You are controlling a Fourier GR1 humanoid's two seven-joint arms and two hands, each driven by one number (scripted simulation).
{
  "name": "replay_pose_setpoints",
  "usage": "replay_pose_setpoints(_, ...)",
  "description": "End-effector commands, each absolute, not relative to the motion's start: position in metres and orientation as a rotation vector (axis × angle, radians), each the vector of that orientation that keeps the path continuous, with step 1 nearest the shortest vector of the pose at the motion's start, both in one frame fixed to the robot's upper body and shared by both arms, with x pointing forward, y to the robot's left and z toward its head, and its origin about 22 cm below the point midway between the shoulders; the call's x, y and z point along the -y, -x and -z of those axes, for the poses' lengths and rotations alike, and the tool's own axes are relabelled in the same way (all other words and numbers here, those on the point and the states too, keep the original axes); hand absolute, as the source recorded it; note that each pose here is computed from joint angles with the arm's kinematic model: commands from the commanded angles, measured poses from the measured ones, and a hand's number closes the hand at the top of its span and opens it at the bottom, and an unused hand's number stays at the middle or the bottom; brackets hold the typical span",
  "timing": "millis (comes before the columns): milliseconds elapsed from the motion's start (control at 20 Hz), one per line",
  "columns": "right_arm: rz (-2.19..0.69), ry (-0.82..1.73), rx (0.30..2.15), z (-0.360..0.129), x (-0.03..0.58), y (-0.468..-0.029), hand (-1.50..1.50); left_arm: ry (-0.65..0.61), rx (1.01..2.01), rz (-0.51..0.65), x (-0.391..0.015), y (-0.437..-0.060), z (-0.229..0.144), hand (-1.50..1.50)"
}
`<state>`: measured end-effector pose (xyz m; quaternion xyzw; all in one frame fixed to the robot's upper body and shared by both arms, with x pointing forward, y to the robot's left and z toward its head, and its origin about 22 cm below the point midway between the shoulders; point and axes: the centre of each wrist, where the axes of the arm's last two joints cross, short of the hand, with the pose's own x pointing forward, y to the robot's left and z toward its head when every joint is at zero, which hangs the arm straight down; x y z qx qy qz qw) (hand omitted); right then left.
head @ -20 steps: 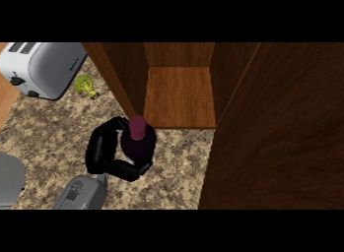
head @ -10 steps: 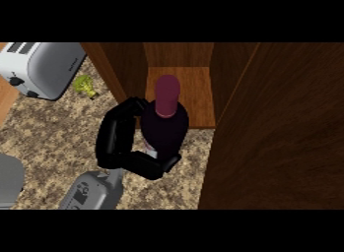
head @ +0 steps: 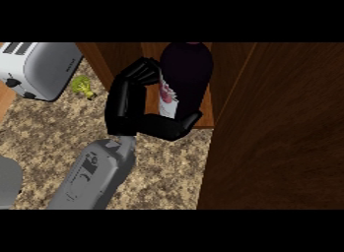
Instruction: Pick up the wine, place it into the cabinet and close the cabinet
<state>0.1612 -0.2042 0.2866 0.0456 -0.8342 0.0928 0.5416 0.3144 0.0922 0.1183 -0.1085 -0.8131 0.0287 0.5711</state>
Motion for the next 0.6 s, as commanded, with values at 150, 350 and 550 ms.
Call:
replay_pose_setpoints(150,-0.252,-0.185,1.985,-0.285,0.211,-0.137,-1.5,0.18,1.924,-0.079,-0.074,-0.333,-0.117,1.5)
replay_pose_setpoints(350,-0.241,-0.172,1.994,-0.285,0.208,-0.152,-1.5,0.082,1.967,0.0,-0.075,-0.357,-0.122,1.5)
replay_pose_setpoints(550,-0.298,-0.189,1.989,-0.288,0.206,-0.135,-1.5,0.02,1.996,0.056,-0.064,-0.355,-0.105,1.5)
